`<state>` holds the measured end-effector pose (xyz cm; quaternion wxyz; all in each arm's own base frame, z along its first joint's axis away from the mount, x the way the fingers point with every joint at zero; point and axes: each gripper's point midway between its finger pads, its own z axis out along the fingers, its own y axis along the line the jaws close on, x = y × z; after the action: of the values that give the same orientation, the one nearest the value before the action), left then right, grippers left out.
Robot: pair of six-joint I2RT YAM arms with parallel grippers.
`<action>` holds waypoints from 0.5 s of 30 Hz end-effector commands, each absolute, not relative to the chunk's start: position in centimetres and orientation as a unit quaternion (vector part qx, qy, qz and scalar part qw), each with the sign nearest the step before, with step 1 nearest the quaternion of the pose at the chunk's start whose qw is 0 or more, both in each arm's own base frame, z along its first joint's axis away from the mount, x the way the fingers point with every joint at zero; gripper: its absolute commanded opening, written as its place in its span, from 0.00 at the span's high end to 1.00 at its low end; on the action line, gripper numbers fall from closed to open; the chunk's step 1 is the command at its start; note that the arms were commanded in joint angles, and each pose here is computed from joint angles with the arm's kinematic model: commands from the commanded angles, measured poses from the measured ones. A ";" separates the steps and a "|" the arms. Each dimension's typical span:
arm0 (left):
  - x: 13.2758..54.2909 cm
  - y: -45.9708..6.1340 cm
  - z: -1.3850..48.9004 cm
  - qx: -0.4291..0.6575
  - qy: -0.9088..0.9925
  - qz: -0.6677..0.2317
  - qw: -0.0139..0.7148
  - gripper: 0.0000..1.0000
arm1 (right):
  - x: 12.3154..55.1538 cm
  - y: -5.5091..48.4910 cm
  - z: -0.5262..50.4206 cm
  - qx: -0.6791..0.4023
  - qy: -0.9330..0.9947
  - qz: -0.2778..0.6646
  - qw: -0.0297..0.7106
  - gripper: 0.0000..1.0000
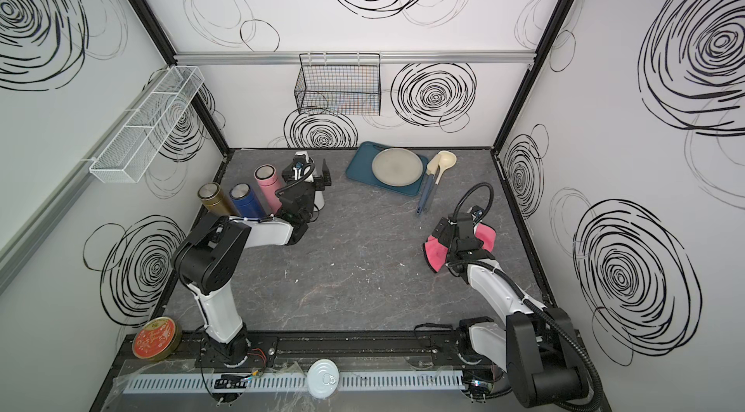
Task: Wipe the surface of the thermos
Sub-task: Place the thermos at the center of the board.
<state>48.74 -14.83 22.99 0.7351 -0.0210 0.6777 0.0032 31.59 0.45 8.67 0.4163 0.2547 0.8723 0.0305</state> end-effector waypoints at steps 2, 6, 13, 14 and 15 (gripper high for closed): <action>44.5 -15.8 27.8 -0.014 0.654 -0.021 0.756 0.01 | 30.4 -0.6 10.7 0.278 0.856 0.028 0.435 0.00; 40.6 -16.0 28.1 0.000 0.674 -0.035 0.738 0.01 | 29.8 -1.5 14.2 0.284 0.824 0.032 0.489 0.00; 36.9 -11.3 26.3 -0.029 0.701 -0.017 0.712 0.01 | 30.3 -2.8 19.1 0.302 0.776 0.038 0.553 0.00; 36.5 -10.2 25.8 -0.039 0.706 -0.003 0.707 0.01 | 30.6 -2.6 19.7 0.291 0.774 0.040 0.561 0.00; 36.0 -9.2 25.2 -0.042 0.708 0.013 0.704 0.01 | 30.9 -2.5 20.3 0.279 0.774 0.037 0.566 0.00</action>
<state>36.73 -11.86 27.43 0.7274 -0.0194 0.6854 -0.0267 30.00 -2.22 17.14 0.5327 0.2888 0.7946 0.0373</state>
